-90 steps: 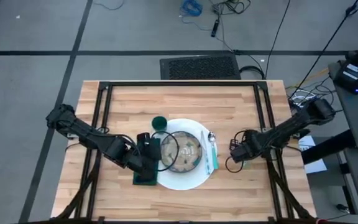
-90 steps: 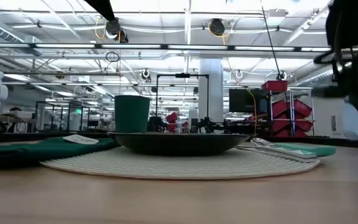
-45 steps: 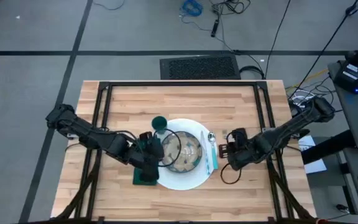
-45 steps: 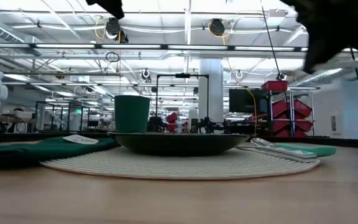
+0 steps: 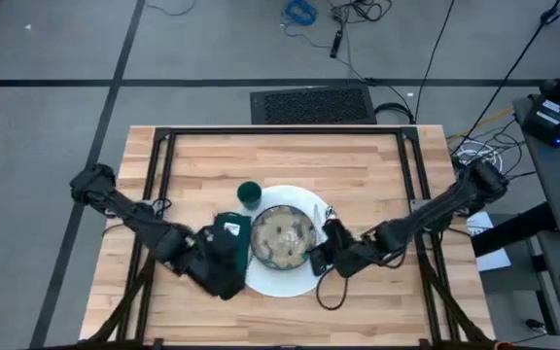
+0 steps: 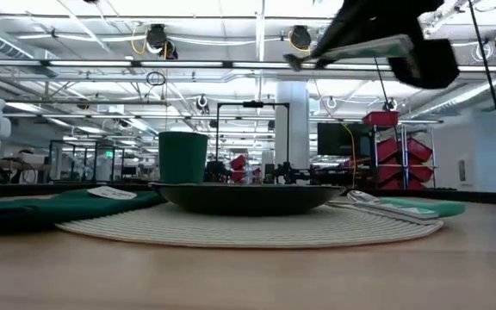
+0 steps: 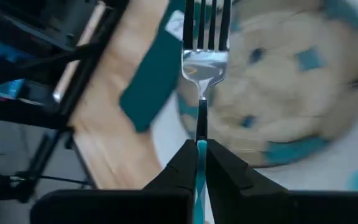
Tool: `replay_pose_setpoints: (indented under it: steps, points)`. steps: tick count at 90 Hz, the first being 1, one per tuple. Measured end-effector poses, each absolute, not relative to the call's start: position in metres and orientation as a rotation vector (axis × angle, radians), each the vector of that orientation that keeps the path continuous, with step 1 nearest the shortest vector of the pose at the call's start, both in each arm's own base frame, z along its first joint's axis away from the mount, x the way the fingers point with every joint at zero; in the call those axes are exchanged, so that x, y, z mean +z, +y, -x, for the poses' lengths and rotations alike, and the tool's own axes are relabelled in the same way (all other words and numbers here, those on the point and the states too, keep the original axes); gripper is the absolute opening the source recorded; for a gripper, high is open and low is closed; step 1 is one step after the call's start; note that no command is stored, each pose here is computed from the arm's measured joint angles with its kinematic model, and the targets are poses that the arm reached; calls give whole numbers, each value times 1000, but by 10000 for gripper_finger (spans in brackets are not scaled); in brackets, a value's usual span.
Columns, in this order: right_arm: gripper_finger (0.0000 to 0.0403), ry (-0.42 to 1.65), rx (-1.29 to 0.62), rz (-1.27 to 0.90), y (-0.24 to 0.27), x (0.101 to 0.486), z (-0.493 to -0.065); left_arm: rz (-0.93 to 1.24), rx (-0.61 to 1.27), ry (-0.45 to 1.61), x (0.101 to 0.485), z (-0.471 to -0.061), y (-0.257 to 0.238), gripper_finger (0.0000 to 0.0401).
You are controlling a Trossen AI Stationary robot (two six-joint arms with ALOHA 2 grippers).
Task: Set table place
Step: Put the blue fork on the green napkin
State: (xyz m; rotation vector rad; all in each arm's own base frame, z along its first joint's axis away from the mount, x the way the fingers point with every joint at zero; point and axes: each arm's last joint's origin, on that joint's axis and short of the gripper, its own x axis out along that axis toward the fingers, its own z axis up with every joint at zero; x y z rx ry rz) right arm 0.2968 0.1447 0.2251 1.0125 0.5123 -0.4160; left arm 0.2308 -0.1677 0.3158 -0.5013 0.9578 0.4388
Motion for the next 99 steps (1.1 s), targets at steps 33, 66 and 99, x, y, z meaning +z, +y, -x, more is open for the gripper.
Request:
replay_pose_setpoints:
  steps: [33, 66, 99]
  points:
    - [3, 482, -383, -1053, 152, 213, -377, 369, 493, 995, 303, -190, -187, 118]
    - [4, 249, -679, -985, 134, 251, -409, 370, 641, 609, 293, -201, -184, 118]
    - [4, 201, -677, -801, 127, 282, -417, 395, 592, 577, 298, -236, -172, 173]
